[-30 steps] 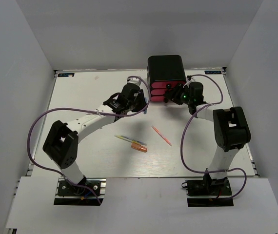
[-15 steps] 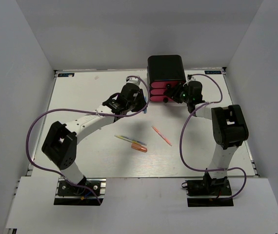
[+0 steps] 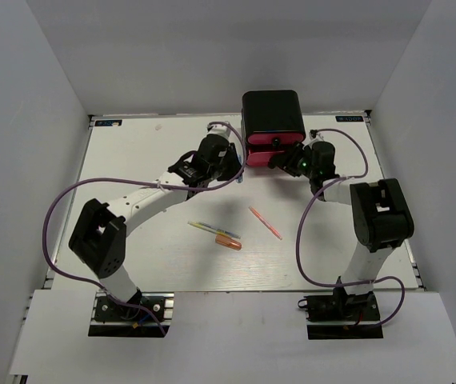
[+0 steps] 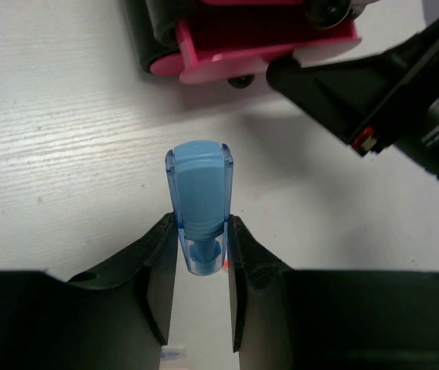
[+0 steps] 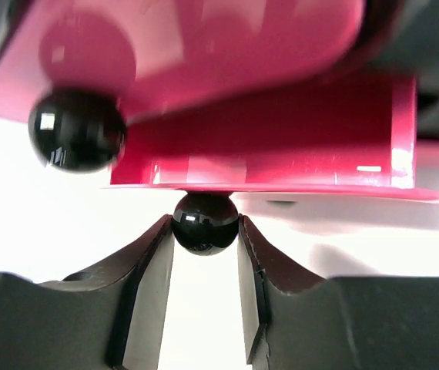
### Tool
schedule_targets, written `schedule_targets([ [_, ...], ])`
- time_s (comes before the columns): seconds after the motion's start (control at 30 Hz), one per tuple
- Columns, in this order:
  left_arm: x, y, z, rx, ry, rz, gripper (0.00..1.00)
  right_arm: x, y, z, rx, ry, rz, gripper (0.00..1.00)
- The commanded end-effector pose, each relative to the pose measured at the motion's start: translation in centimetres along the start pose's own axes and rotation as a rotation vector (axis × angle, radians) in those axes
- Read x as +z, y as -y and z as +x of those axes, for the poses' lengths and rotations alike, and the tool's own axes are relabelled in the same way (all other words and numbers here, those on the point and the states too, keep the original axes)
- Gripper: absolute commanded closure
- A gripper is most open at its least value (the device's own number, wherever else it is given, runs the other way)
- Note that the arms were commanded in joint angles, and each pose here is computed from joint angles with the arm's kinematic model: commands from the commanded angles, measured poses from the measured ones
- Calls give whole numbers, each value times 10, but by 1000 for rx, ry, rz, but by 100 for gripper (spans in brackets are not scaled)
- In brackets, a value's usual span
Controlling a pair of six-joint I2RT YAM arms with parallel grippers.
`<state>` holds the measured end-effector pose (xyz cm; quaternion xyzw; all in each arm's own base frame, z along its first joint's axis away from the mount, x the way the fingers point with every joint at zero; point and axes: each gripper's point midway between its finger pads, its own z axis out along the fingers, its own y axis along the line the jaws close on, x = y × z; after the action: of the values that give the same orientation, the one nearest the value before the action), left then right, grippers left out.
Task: Sort the stationery into containers
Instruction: Open the drawer in the storage box.
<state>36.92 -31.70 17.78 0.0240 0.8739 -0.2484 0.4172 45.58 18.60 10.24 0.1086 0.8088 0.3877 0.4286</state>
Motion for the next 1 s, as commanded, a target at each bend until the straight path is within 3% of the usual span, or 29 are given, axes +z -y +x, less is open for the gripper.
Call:
schedule_targets([
  [0.0,-8,31,-46,-12,112,96,100,-17,-6,6,0,4,-13,80],
  [0.17,12,46,-44,4,78,150,100,-31,-7,10,-2,6,-13,79],
  [0.57,53,70,-69,224,135,222,100,-40,-6,21,-2,-18,-14,74],
  [0.67,57,71,-76,221,157,211,100,-43,-6,20,-1,-16,-14,66],
  [0.83,74,63,-67,184,149,182,100,-46,-6,24,-10,-30,-20,68],
  [0.97,81,61,-64,175,144,170,100,-47,-8,23,-15,-26,-28,50],
])
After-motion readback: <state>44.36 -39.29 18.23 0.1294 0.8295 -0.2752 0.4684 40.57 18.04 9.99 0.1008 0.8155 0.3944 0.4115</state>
